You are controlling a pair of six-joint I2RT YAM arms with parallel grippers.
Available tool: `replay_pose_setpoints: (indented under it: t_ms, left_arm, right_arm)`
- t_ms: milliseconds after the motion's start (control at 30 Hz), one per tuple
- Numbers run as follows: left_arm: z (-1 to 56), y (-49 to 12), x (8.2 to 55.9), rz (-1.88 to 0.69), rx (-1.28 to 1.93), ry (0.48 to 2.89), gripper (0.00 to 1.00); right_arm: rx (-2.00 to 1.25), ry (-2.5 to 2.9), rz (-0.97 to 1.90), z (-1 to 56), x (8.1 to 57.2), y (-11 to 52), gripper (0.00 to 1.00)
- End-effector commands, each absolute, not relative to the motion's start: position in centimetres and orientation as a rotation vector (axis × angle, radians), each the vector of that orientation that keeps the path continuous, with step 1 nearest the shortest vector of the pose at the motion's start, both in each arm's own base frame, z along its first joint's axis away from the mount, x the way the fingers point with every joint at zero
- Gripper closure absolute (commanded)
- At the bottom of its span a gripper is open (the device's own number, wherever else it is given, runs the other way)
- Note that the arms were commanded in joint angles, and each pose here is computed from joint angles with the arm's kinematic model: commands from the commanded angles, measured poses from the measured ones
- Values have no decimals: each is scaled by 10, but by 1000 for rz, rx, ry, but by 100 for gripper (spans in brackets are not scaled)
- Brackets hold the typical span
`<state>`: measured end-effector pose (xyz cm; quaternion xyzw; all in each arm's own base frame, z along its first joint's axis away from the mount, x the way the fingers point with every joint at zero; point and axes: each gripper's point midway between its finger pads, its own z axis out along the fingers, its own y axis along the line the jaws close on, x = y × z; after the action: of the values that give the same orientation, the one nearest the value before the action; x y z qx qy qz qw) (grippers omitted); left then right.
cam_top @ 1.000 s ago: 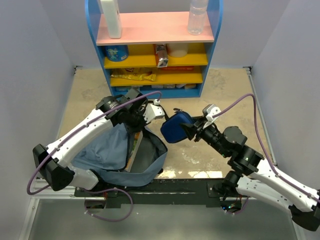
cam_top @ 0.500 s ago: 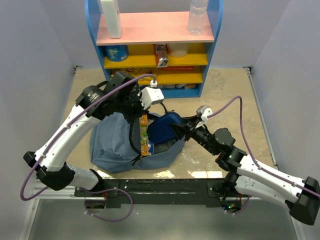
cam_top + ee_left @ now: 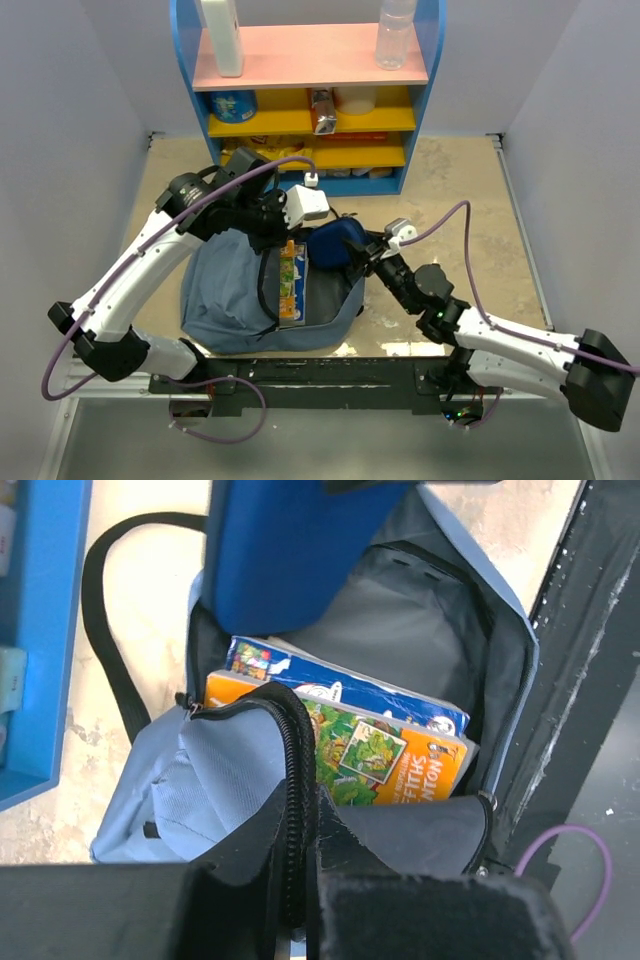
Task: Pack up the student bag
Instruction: Place the stationery in the student bag.
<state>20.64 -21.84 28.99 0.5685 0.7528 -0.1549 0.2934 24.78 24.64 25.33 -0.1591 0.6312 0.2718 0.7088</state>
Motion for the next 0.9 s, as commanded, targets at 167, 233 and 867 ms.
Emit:
replay_pose_setpoints:
  t_ms: [167, 233, 867]
  left_arm:
    - [332, -243, 191, -603, 1526, 1821, 100]
    - [326, -244, 192, -597, 1533, 1825, 100]
    - [330, -248, 206, -553, 1498, 1785, 100]
  right_arm:
    - [-306, 1235, 389, 275, 268, 257, 100]
    - [-366, 1213, 391, 268, 266, 272, 100]
    - [-668, 1567, 654, 149, 160, 341, 46]
